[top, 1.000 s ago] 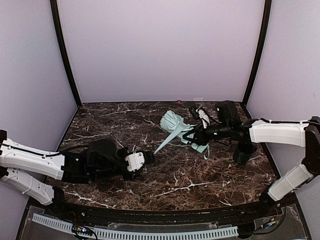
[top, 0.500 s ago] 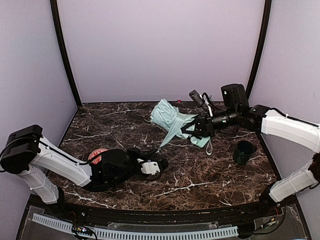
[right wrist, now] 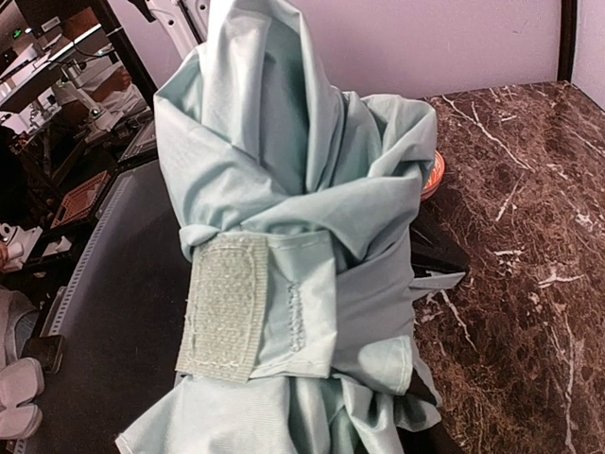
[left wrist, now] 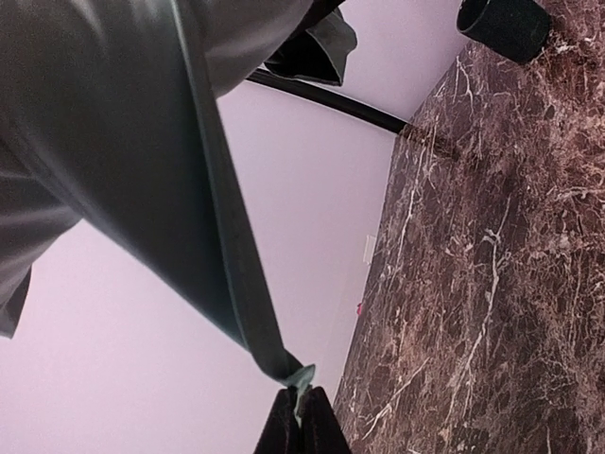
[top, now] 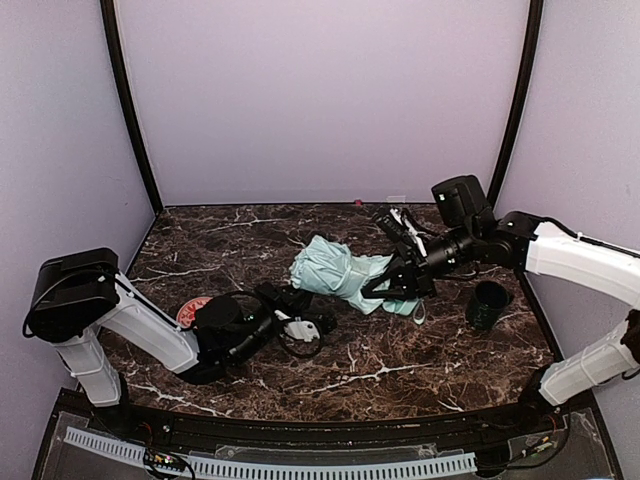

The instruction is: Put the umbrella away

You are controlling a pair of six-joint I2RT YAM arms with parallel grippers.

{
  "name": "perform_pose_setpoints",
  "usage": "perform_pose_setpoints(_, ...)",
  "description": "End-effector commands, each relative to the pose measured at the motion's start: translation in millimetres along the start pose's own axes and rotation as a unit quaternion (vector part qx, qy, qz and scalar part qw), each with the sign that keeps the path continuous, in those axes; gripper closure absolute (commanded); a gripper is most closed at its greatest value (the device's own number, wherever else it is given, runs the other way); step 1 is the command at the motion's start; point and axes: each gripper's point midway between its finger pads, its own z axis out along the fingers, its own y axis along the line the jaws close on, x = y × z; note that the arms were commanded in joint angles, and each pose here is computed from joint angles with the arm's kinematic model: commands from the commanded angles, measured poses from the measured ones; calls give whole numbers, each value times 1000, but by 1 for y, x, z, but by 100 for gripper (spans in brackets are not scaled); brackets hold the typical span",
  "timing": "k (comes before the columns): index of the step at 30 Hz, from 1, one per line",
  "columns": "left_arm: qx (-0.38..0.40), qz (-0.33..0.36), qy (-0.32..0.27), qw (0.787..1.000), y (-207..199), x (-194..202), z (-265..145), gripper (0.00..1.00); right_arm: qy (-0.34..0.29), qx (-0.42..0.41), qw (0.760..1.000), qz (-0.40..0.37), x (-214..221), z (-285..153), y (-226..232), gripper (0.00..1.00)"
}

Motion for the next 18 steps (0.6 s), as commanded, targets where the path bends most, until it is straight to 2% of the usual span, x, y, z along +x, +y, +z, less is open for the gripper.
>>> perform_pose_setpoints(1,48,22,95,994,-22,49,-10,100,-21,-36,999,-32,-18,-5,30,100)
perform_pose_setpoints(5,133,-34,119,983,-56,56,-31,100,-41,22,998,44,4,3,-10,100)
perform_pose_setpoints(10,266,-96,179,942,-115,62,-66,100,-69,120,975,172,35,-7,-88,100)
perform_pose_setpoints(14,338,-101,242,904,-154,78,-92,100,-39,115,959,256,78,14,-121,100)
perform_pose_setpoints(18,354,-81,270,892,-167,87,-95,100,-23,135,936,325,122,17,-157,100)
